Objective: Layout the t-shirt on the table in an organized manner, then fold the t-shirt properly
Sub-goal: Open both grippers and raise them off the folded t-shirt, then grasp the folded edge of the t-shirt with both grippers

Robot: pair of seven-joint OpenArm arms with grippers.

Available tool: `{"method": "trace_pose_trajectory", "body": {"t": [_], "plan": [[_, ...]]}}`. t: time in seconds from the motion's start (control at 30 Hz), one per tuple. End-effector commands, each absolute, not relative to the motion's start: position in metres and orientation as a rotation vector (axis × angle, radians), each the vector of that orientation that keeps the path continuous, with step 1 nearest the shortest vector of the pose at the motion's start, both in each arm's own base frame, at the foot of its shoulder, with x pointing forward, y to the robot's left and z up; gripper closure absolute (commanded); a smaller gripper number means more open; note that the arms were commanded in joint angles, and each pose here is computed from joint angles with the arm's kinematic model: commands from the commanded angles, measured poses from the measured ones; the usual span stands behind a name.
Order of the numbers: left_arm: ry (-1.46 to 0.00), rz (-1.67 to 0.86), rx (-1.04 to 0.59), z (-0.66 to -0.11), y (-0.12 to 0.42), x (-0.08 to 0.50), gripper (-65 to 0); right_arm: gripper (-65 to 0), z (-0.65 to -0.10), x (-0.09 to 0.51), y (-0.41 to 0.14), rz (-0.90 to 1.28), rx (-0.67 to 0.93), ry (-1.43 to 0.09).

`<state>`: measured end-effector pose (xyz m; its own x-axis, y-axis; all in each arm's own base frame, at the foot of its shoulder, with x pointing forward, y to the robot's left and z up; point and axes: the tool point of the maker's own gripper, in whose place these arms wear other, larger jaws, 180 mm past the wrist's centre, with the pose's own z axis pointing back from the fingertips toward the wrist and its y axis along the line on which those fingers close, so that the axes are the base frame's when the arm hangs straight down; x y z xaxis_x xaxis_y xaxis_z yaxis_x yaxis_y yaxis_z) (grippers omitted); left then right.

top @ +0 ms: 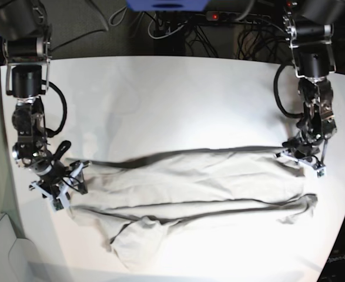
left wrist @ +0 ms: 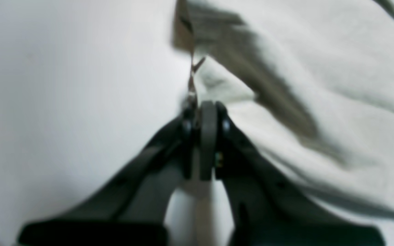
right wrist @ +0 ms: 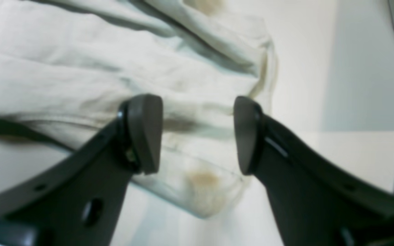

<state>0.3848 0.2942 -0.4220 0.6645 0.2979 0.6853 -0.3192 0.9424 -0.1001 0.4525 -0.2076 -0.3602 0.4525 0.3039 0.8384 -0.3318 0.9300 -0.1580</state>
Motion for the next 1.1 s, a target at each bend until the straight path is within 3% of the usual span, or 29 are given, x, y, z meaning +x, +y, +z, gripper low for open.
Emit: {"method": "trace_pose_trajectory", "body": {"t": [0.0,0.17,0.53,1.07], "plan": [[-0.793,0.349,0.039,-0.408,0.299,0.389,-0.1,-29.7,-0.34,0.463,-0.213,0.387,0.017,-1.09],[-0.786,0.299,0.039,-0.387,0.289,0.372,-0.1,-29.6,-0.351,0.443,-0.216,0.438,0.026,-1.058],[-0.795,0.377,0.096,-0.348,0.325,0.323,-0.1,-29.8,-0.362,0.386,-0.222,0.601,0.008,-1.003],[-0.807,0.346,0.09,-0.327,0.315,0.324,-0.1,-29.9,-0.385,0.38,-0.217,0.568,0.046,-0.955]]}}
